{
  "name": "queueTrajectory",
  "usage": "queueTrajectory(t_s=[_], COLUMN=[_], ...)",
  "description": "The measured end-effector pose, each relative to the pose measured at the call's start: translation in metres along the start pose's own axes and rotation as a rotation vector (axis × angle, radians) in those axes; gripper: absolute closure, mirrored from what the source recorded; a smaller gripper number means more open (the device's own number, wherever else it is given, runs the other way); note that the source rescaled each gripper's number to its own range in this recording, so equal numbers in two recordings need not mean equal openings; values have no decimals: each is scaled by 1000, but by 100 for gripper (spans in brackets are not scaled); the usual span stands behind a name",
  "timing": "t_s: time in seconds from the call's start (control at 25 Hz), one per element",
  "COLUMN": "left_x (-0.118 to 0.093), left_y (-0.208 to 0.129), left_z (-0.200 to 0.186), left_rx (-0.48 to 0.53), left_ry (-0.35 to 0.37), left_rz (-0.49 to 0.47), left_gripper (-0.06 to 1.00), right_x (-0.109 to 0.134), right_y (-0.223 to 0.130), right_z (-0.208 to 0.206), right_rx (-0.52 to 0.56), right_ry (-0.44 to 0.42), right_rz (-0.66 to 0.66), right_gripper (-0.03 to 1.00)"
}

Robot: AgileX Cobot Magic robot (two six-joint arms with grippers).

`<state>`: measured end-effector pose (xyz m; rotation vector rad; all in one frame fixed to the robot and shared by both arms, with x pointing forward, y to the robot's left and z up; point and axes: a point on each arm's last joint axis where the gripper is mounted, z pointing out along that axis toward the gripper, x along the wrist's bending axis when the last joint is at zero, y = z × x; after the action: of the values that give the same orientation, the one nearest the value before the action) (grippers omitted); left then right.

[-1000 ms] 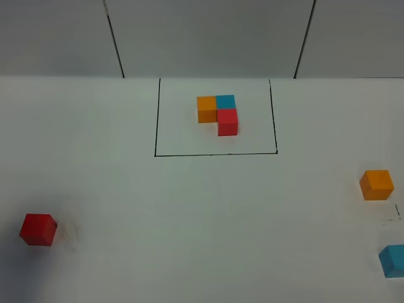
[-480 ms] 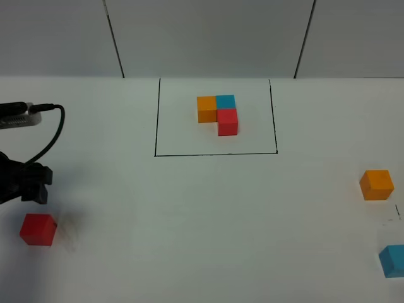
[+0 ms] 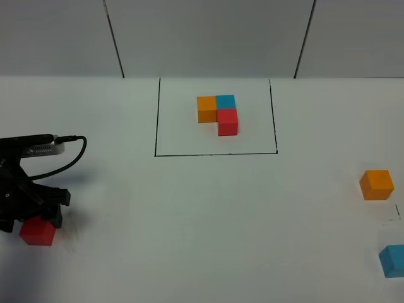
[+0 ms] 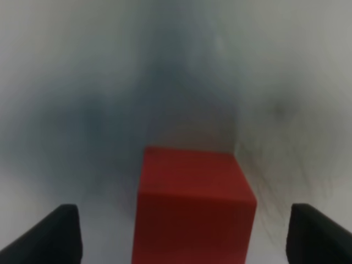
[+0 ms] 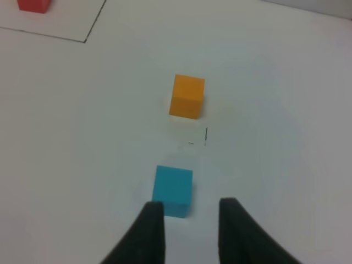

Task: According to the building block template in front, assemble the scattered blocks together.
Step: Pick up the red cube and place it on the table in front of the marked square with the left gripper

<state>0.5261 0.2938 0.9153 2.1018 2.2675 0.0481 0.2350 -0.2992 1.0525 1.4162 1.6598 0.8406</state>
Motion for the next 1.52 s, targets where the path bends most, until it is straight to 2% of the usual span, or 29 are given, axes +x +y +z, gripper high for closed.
queueTrajectory(t_s=[0.16,0.24,0.28,0.32,0.36,0.4,0.44,0.52,0.6,0.72,0.8,0.96,1.04,1.12,1.28,1.36,1.52], left_x=[0,0,0,0,0,0,0,0,-4,-29,-59,-132,-170,-210,-273,-297,-331], left_y=[2,2,2,2,3,3,3,3,7,21,30,33,23,13,-2,-10,-26], left_z=[9,10,10,10,11,11,11,11,9,-2,-14,-41,-49,-52,-51,-47,-33], left_rx=[14,10,9,8,9,10,11,9,-2,-65,-128,-215,-191,-172,-168,-157,-116], left_ry=[2,1,1,1,1,1,1,1,-1,-7,-13,-19,-26,-39,-56,-62,-99], left_rz=[0,0,0,0,0,0,2,25,101,307,495,962,1210,1392,1612,1690,1774], left_gripper=[29,34,40,51,65,86,94,94,94,94,94,94,94,94,94,94,94], right_x=[0,0,0,0,0,0,0,0,0,0,0,0,0,0,0,0,0], right_y=[0,0,0,0,0,0,0,0,0,0,0,0,0,0,0,0,0], right_z=[0,0,0,0,0,0,0,0,0,0,0,0,0,0,0,0,0], right_rx=[0,0,0,0,0,0,0,0,0,0,0,0,0,0,0,0,0], right_ry=[0,0,0,0,0,0,0,0,0,0,0,0,0,0,0,0,0], right_rz=[0,0,0,0,0,0,0,0,0,0,0,0,0,0,0,0,0], right_gripper=[97,97,97,97,97,97,97,97,97,97,97,97,97,97,97,97,97])
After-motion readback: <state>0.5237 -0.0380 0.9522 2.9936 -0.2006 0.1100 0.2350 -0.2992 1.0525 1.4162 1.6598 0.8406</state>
